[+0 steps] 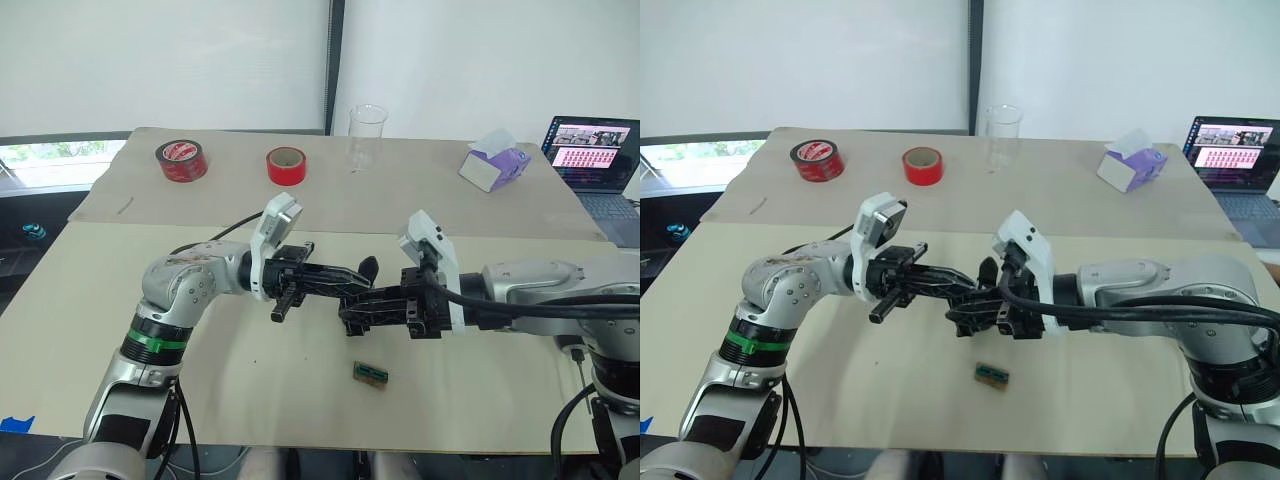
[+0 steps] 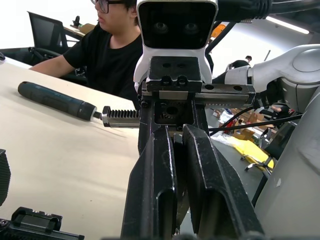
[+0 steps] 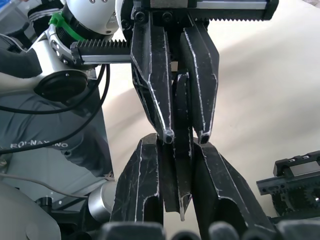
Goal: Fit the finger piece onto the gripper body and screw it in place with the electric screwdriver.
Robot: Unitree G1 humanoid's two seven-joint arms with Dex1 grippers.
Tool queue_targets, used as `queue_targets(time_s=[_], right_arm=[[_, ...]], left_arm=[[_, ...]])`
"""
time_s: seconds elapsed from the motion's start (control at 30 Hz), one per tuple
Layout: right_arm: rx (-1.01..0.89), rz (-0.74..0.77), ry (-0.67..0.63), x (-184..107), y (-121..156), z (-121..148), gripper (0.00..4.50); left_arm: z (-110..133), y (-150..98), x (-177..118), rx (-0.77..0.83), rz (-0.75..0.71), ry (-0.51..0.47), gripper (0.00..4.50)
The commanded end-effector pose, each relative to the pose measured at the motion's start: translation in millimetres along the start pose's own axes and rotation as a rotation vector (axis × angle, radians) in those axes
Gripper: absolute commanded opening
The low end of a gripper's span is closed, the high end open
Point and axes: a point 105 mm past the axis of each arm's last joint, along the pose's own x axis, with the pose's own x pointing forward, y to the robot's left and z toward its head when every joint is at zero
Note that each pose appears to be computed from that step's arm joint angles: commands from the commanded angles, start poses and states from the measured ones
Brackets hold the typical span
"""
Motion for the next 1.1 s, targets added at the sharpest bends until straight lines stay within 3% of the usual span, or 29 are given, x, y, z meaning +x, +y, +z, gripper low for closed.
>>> queue_targets(time_s=[0.03,0.13,0.23,0.37,0.47,0.87,1.1], right_arm=[[-0.071,0.042,-0.076,-7,10,11,0.39],[-0.092,0.012,-0.112,-16,4,11,0.39],[-0.09,-0.001,-0.16,-31,-3,4,0.39],[-0.113,-0.002,-0.297,-49,-13,-6,0.39],[-0.173,-0.059,-0.298,-52,-27,-21,0.39],[-0.364,-0.088,-0.378,-44,-43,-39,0.39],[-0.365,-0.086,-0.373,-40,-38,-40,0.39]], left_arm=[[23,-6,-13,0.099,0.025,-0.023,1.74],[14,-1,-31,0.184,0.088,0.044,3.09],[-21,5,-63,0.354,0.126,0.274,4.49],[-51,23,-89,0.381,0.229,0.334,4.5],[-82,40,-98,0.306,0.304,0.421,4.5],[-108,88,-42,0.385,0.312,0.37,4.5],[-114,97,-14,0.386,0.265,0.354,4.5]])
